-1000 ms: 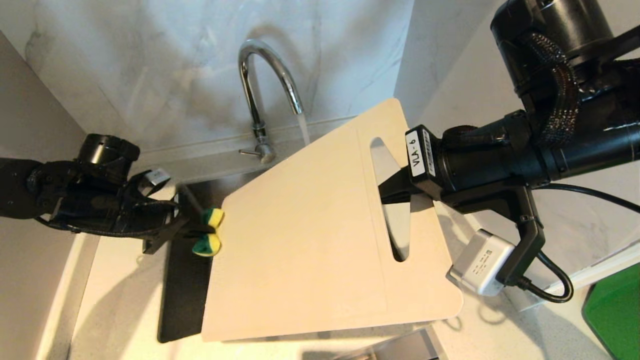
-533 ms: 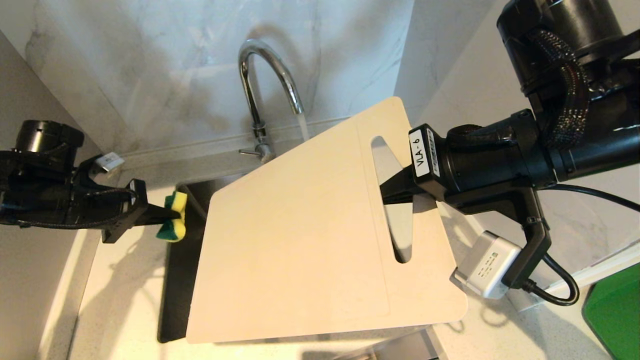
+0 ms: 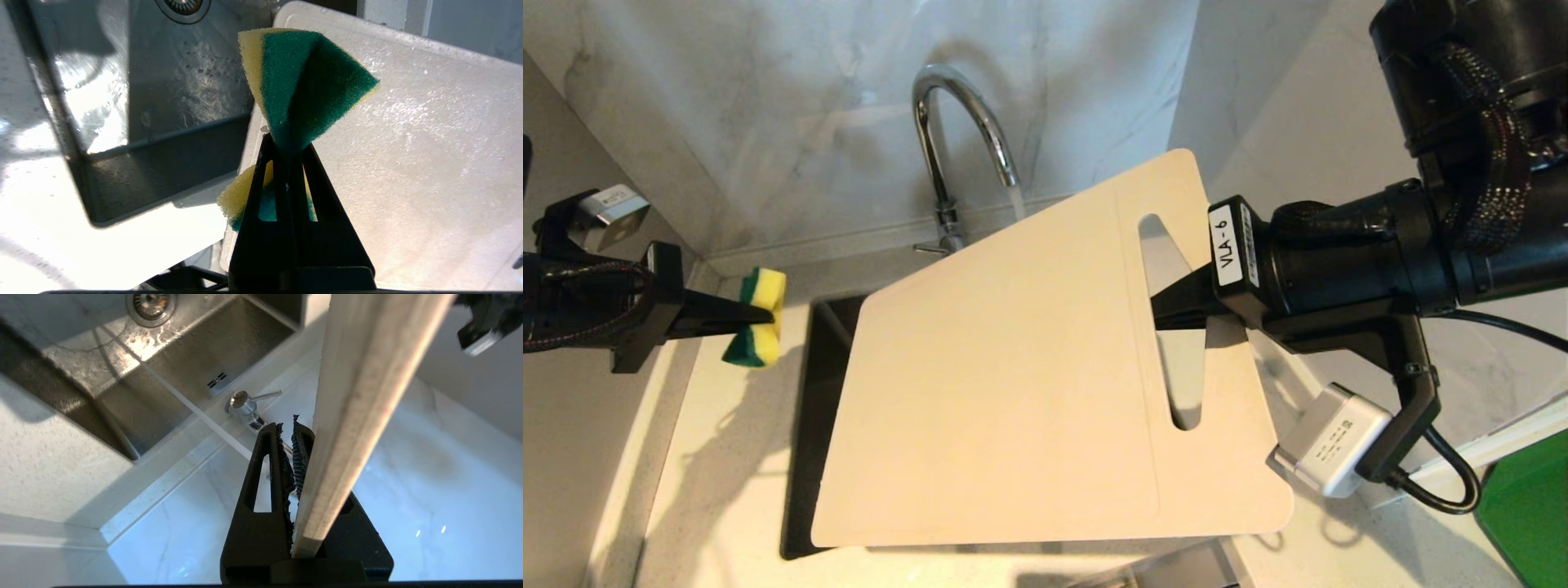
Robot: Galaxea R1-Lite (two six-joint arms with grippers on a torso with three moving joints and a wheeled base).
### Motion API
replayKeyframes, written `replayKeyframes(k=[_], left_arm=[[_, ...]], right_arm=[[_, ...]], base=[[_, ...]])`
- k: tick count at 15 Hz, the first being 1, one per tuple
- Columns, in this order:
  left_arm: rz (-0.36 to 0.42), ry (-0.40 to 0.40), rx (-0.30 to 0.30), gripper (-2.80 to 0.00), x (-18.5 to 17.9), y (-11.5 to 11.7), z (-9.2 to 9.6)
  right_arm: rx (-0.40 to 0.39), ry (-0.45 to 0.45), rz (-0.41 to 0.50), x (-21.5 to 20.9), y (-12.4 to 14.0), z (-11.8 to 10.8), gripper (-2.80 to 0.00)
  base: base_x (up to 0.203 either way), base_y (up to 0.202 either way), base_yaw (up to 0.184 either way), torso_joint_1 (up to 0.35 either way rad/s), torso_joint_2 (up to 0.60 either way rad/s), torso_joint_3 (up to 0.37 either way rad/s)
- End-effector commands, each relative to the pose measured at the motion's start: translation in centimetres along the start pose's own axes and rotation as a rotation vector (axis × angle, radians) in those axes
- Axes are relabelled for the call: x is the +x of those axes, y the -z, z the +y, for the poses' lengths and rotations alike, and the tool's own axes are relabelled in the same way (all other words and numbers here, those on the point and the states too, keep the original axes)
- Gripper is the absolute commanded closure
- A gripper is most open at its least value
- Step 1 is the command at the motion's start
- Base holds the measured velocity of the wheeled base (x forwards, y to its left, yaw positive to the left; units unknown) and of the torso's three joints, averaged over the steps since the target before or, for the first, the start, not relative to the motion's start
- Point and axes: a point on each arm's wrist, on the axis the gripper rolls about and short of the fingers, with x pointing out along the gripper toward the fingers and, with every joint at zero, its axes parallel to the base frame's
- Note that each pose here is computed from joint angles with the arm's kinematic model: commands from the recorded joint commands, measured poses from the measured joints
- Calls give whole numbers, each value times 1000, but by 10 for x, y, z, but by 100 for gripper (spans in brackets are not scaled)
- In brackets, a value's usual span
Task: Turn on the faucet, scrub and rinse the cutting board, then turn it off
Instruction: Scrub the cutting board underwater, then put down the cutting board
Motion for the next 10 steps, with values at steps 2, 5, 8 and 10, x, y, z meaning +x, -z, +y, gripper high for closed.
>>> replayKeyframes(k=[2, 5, 8, 10], left_arm=[[-13, 0, 22, 0, -11, 6, -8], [-5, -23, 14, 0, -12, 8, -7], [-3, -47, 22, 0, -13, 12, -11], [-3, -55, 33, 0, -12, 14, -14]], right_arm=[[-8, 31, 42, -19, -11, -3, 0], [40, 53, 81, -39, -19, -7, 0], [116, 101, 156, -57, -34, -5, 0], [175, 122, 212, -66, -44, 1, 0]], base=[[0, 0, 0, 0, 0, 0], [0, 0, 0, 0, 0, 0], [0, 0, 0, 0, 0, 0], [0, 0, 0, 0, 0, 0]])
